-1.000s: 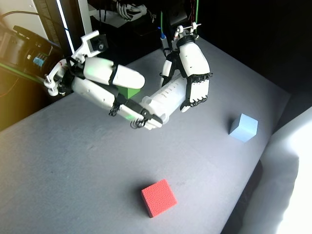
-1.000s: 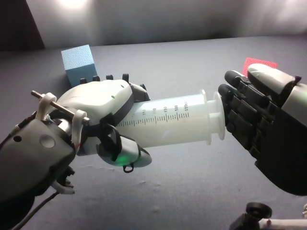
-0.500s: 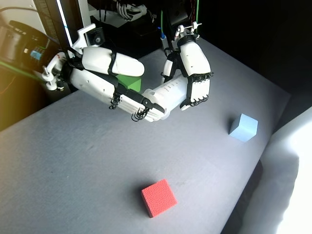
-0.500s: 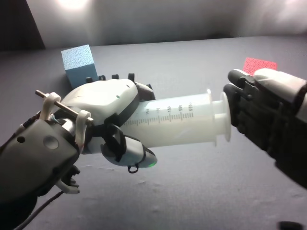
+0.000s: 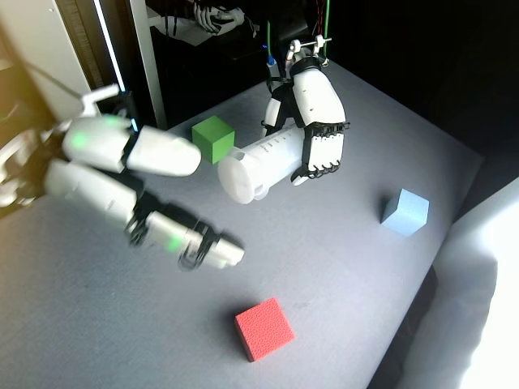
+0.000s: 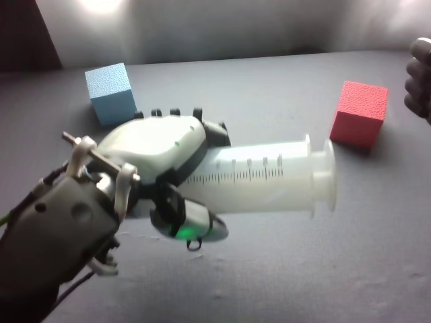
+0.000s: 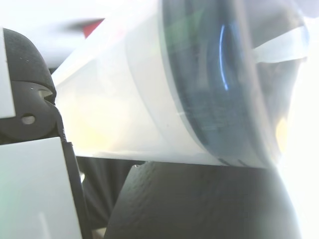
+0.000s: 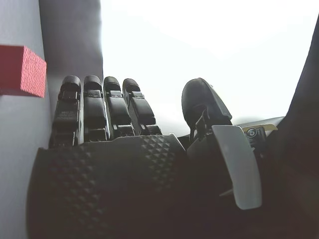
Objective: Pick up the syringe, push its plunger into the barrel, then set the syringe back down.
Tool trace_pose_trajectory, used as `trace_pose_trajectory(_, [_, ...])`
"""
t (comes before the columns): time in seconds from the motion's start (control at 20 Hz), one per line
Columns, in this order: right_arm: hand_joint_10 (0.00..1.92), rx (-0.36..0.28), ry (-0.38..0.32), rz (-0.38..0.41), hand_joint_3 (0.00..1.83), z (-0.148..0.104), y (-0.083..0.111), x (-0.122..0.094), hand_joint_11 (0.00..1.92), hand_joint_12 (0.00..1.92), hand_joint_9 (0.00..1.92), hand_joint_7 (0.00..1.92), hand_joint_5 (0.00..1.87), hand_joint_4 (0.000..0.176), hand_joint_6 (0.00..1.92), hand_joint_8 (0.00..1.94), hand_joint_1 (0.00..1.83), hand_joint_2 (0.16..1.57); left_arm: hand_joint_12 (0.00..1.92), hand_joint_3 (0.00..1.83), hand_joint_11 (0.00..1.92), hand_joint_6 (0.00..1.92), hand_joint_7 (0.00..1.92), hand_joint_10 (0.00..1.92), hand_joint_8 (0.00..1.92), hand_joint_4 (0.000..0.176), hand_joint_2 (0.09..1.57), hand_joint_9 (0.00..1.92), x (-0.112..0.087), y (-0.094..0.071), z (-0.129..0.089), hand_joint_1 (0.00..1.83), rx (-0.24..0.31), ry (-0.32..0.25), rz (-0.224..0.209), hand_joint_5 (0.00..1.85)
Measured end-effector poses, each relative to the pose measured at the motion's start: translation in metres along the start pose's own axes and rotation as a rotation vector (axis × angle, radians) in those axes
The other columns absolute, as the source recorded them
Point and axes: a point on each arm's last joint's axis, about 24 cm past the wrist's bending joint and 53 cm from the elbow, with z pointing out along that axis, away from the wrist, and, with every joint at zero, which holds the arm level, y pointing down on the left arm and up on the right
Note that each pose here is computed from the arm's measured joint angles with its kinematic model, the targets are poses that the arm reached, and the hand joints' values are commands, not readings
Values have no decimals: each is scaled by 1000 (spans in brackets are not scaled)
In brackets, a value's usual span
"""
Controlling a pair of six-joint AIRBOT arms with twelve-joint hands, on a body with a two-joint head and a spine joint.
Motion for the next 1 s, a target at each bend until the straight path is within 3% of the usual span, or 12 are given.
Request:
trace_pose_trajectory(0.15, [0,57,67,-149,11,-2,4,1,0,0,0,0,0,0,0,0,0,1422,1151,0,594,856,844,1365,1365,0,1168,763,5,14,1,1360,-16,11,6,920])
trace_pose_trajectory(0.25, [0,91,124,-258,10,0,7,3,0,0,0,0,0,0,0,0,0,1422,1210,1,585,929,790,1455,1436,0,1194,724,7,20,3,1352,-11,14,17,860])
trace_pose_trajectory(0.55, [0,106,200,-322,7,0,5,17,0,0,0,0,0,0,0,0,0,1417,1211,0,562,980,837,1392,1348,0,1177,762,29,39,6,1356,-16,58,32,865])
trace_pose_trajectory(0.65, [0,112,205,-327,8,-1,3,18,0,0,0,0,0,0,0,0,0,1421,1278,0,532,985,776,1487,1447,0,1207,708,31,41,7,1348,-7,62,45,825])
trace_pose_trajectory(0.7, [0,122,211,-335,6,-3,0,18,0,0,0,0,0,0,0,0,0,1418,1106,0,596,824,929,949,1260,0,1135,826,33,43,8,1244,-5,67,55,977])
trace_pose_trajectory(0.8, [0,155,226,-348,4,-9,-11,19,0,0,0,0,0,0,0,0,0,1414,1093,1,636,827,915,904,1290,0,1137,850,35,49,8,1241,-12,71,61,974])
trace_pose_trajectory(0.85, [0,169,238,-350,6,-12,-16,22,0,0,0,0,0,0,0,0,0,1419,1164,0,603,924,838,1355,1383,0,1174,760,37,52,7,1353,-16,75,65,880])
trace_pose_trajectory(1.0, [0,182,277,-343,2,-19,-25,35,0,0,0,0,0,0,0,0,0,1412,1197,0,578,887,867,1423,1324,0,1172,740,39,52,6,1360,-14,80,66,883])
